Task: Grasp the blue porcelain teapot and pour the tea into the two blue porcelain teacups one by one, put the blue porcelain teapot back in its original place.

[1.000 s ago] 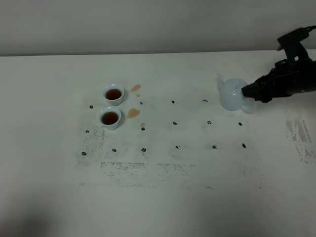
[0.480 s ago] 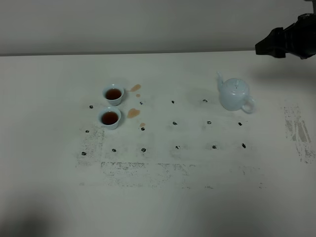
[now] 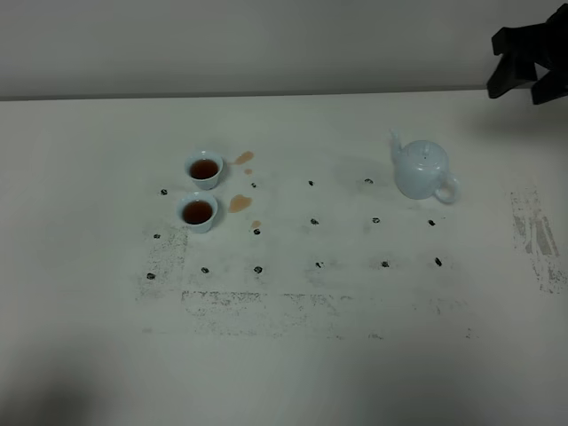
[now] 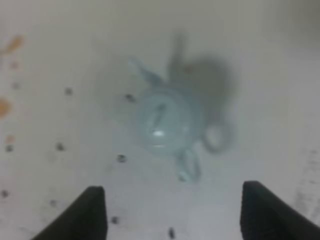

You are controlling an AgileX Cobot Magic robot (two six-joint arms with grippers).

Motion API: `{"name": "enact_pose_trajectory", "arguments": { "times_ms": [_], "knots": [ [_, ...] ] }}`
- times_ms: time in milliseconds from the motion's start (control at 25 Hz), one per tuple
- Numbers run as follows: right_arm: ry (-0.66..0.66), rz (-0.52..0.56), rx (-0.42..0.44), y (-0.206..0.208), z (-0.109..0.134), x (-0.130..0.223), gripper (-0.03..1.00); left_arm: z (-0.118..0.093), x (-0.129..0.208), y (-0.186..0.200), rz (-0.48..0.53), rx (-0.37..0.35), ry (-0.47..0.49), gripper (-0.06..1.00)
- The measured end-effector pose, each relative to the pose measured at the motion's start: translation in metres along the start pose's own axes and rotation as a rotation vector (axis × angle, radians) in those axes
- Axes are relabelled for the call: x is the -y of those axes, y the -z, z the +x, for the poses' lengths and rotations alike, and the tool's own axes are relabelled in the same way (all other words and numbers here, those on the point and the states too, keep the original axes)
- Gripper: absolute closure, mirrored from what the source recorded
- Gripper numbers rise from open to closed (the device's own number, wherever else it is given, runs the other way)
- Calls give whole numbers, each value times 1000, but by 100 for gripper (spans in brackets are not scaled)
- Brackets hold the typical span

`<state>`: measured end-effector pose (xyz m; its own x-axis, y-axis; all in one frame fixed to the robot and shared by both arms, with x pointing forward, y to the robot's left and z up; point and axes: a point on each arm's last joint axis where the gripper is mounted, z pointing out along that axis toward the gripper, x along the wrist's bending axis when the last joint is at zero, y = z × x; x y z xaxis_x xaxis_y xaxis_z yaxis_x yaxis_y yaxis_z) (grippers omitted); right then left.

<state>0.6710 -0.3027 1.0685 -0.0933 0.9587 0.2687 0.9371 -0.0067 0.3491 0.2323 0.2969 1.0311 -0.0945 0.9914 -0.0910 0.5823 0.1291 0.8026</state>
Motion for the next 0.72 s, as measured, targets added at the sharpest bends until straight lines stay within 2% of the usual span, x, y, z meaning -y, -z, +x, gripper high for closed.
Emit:
{"name": "enact_pose_trajectory", "arguments": {
  "times_ms": [160, 400, 520, 720],
  "knots": [
    [-4, 40, 110, -5, -12, 1, 42, 0, 0, 0, 0, 0, 0, 22],
    [-1, 29, 128, 8, -5, 9, 42, 0, 0, 0, 0, 0, 0, 22],
    [14, 46, 125, 29, 6, 38, 42, 0, 0, 0, 0, 0, 0, 22],
    [23, 67, 120, 70, 24, 111, 42, 0, 0, 0, 0, 0, 0, 22]
  ]
}}
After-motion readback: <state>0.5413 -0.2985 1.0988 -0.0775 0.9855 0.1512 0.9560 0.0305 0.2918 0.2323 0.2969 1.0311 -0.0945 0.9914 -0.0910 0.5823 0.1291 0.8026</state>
